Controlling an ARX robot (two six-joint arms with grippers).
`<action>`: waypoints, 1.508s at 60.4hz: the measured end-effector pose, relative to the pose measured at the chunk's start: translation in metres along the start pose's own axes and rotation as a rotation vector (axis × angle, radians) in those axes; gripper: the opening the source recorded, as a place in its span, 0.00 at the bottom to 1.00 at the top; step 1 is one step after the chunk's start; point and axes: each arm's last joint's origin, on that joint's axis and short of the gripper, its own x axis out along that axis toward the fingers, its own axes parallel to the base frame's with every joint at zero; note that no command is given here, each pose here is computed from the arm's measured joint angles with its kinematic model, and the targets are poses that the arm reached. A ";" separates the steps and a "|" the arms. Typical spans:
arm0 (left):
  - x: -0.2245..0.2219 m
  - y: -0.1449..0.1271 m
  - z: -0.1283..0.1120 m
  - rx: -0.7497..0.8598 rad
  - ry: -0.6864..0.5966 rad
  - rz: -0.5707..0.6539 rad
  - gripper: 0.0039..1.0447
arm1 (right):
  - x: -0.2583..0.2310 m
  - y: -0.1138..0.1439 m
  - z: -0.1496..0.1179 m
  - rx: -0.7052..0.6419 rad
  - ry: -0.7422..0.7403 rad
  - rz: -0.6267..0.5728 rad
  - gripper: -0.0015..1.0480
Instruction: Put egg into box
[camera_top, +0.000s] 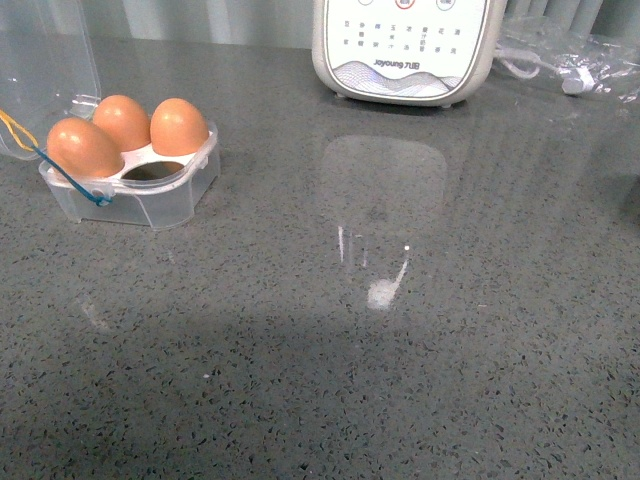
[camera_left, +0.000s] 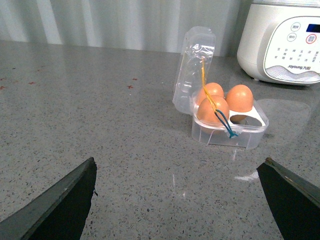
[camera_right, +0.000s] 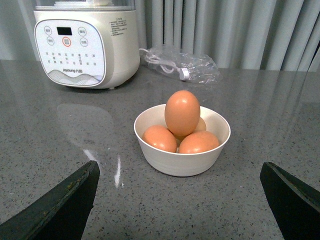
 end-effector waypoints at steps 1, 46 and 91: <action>0.000 0.000 0.000 0.000 0.000 0.000 0.94 | 0.000 0.000 0.000 0.000 0.000 0.000 0.93; 0.000 0.000 0.000 0.000 0.000 0.000 0.94 | 0.000 0.000 0.000 0.000 0.000 0.000 0.93; 0.000 0.000 0.000 0.000 0.000 0.000 0.94 | 0.013 -0.005 0.015 0.071 0.132 0.044 0.93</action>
